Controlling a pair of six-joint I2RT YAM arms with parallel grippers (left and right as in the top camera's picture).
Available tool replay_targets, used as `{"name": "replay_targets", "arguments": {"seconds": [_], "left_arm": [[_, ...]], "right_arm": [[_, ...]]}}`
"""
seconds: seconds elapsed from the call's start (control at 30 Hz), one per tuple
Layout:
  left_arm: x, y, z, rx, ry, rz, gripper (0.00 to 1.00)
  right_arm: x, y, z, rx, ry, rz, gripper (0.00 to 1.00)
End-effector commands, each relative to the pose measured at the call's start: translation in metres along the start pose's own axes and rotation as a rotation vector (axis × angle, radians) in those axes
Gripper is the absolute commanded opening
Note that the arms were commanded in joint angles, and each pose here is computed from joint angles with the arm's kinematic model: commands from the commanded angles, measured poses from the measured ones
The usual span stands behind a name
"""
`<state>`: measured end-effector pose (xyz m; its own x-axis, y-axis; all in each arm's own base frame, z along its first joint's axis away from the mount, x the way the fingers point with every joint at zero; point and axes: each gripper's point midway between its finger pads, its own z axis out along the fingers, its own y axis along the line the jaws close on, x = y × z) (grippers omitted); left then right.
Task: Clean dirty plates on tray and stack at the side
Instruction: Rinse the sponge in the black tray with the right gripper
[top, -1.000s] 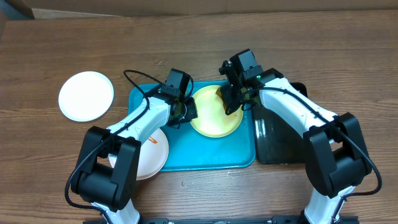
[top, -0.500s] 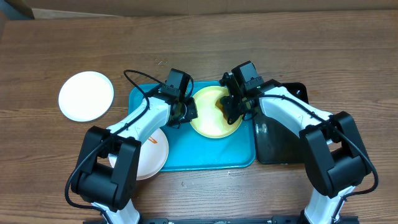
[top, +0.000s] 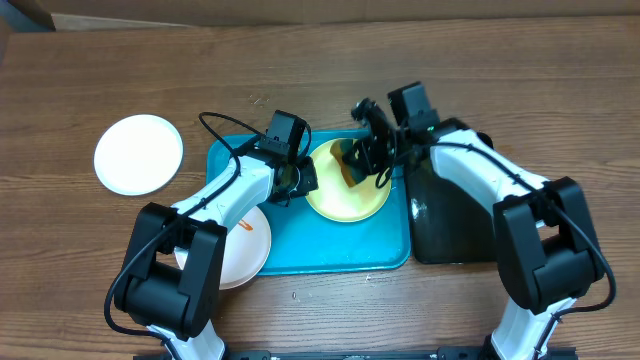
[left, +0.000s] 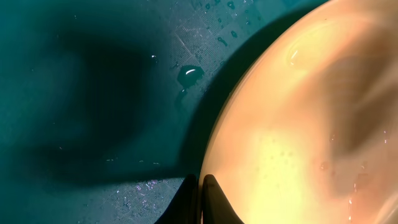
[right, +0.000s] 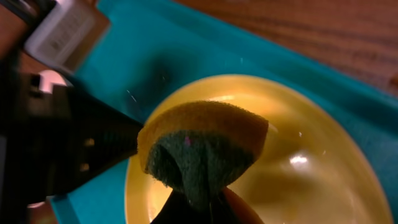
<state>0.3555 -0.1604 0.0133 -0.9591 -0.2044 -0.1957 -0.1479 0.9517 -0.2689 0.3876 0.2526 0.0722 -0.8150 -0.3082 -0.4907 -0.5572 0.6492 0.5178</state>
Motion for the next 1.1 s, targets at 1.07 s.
{"name": "replay_targets", "arguments": {"seconds": [1.07], "left_arm": [[-0.003,0.0,-0.001,-0.012,-0.02,0.025,0.13]], "right_arm": [[0.123,-0.133,-0.125,0.742,0.237,0.569,0.32]]}}
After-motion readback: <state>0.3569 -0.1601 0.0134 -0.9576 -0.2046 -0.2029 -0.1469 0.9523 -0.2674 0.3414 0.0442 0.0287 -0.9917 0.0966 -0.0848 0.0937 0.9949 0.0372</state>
